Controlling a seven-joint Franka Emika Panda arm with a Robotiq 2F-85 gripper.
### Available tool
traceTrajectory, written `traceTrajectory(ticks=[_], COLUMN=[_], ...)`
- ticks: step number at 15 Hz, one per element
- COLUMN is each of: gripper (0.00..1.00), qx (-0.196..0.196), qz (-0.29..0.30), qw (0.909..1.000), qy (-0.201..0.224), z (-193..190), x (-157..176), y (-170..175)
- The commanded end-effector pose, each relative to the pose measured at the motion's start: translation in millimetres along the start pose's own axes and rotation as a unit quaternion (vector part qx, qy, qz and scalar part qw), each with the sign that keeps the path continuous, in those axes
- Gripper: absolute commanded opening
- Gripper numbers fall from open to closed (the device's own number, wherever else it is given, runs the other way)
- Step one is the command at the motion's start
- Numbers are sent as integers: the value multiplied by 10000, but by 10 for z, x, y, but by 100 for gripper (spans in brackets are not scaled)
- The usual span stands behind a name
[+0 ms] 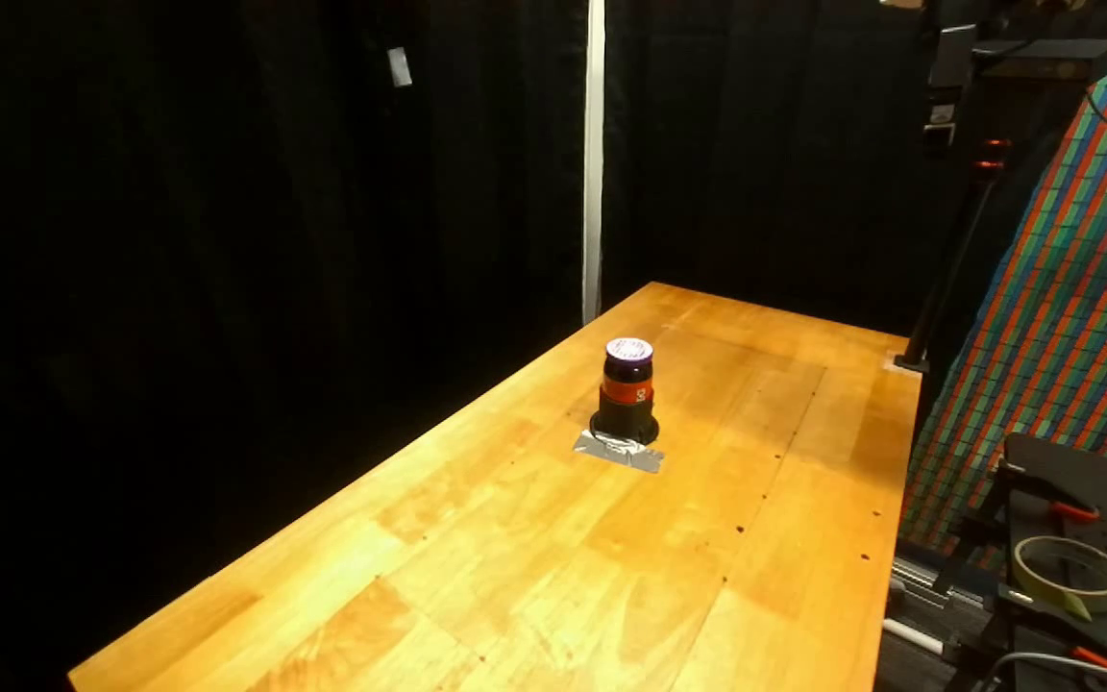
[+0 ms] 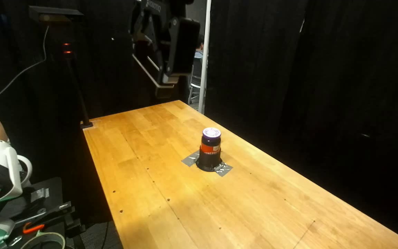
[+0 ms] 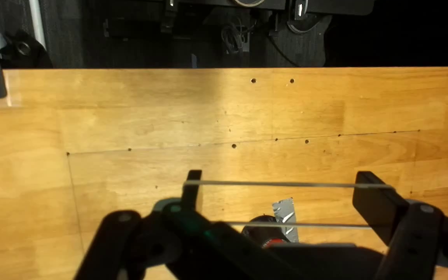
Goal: Put the rubber band around the base of the cup
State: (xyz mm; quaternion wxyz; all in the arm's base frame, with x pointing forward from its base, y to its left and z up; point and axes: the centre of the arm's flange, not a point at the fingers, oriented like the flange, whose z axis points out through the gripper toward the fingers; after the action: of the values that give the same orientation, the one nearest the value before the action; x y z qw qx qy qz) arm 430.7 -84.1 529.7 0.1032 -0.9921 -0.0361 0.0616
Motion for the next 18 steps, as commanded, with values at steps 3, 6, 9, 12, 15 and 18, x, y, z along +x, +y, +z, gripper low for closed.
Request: traceTrajectory(ticks=[3, 6, 9, 12, 15, 18], gripper=[100, 100, 100, 100, 100, 100], qx=[-479, -682, -780, -1052, -1211, -1262], qz=[-165, -157, -184, -251, -309, -374], qw=[9980, 9960, 9939, 9901, 9876, 9858], qy=[383, 553, 758, 897, 953, 1044], z=[273, 675, 1110, 1483, 1812, 2067], x=[1248, 1842, 2261, 2540, 2694, 2789], y=[-724, -997, -1181, -1285, -1340, -1337])
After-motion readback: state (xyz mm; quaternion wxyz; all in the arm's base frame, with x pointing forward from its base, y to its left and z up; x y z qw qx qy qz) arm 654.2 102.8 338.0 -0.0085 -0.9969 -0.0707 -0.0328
